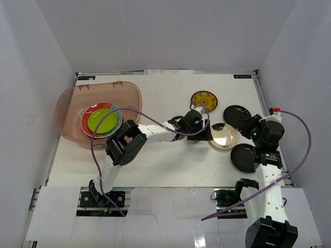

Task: Place the plates into the plastic bin on the countertop

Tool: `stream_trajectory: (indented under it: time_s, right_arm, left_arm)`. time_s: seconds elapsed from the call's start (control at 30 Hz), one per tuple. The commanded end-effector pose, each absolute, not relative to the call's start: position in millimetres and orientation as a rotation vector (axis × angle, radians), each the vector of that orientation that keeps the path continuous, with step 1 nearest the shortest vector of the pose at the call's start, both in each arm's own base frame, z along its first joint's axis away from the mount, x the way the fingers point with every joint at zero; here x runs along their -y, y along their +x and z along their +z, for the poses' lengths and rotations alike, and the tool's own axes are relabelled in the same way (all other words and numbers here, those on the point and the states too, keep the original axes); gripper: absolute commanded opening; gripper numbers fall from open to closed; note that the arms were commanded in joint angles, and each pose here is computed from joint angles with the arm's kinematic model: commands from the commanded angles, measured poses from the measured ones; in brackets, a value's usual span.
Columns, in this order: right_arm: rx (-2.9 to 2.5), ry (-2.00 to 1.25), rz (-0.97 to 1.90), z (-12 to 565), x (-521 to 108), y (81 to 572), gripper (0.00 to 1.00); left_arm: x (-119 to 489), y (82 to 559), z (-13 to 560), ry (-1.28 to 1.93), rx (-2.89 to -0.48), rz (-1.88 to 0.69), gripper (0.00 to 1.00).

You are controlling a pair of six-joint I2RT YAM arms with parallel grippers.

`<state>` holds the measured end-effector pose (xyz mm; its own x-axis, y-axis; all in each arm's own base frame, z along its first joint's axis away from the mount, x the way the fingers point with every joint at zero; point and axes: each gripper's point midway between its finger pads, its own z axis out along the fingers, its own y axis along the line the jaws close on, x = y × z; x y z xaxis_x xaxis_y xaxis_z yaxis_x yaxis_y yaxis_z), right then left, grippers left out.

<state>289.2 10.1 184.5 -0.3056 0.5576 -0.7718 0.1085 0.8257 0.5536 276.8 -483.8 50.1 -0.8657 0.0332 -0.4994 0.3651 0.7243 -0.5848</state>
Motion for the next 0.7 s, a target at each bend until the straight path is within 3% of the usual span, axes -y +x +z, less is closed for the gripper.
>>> stream_trajectory:
  time_s: [0.0,0.13,0.27,0.3,0.37,0.4,0.53,0.57,0.67]
  right_arm:
    - [-1.822,0.436,0.563,196.3,-22.9,289.4,0.25]
    - [-1.844,0.455,0.55,187.3,-19.6,291.8,0.28]
    - [-1.833,0.509,0.492,183.0,-7.9,296.4,0.34]
    - [-1.838,0.519,0.484,180.8,-6.0,298.3,0.35]
    - [-1.839,0.542,0.45,178.6,0.9,302.4,0.39]
    - [-1.865,0.57,0.434,169.0,4.9,304.7,0.41]
    - [-1.869,0.655,0.397,148.2,23.1,309.3,0.46]
    - [-1.853,0.693,0.406,145.4,27.0,310.4,0.54]
    - [-1.814,0.815,0.394,131.9,46.9,317.3,0.6]
  left_arm:
    - [511.8,297.1,65.9,0.289,-2.391,-1.034,0.79]
    - [525.6,306.9,52.3,0.264,-2.399,-1.049,0.68]
    - [525.5,316.0,30.7,0.288,-2.449,-0.957,0.44]
    - [522.9,320.1,28.7,0.284,-2.453,-0.934,0.26]
    - [509.3,324.4,25.2,0.267,-2.466,-0.891,0.05]
    - [504.3,324.8,27.5,0.258,-2.459,-0.885,0.0]
    - [477.3,318.9,60.5,0.239,-2.38,-0.923,0.0]
    - [467.5,312.5,85.7,0.247,-2.318,-0.962,0.0]
    - [439.3,303.0,147.0,0.238,-2.183,-1.01,0.0]
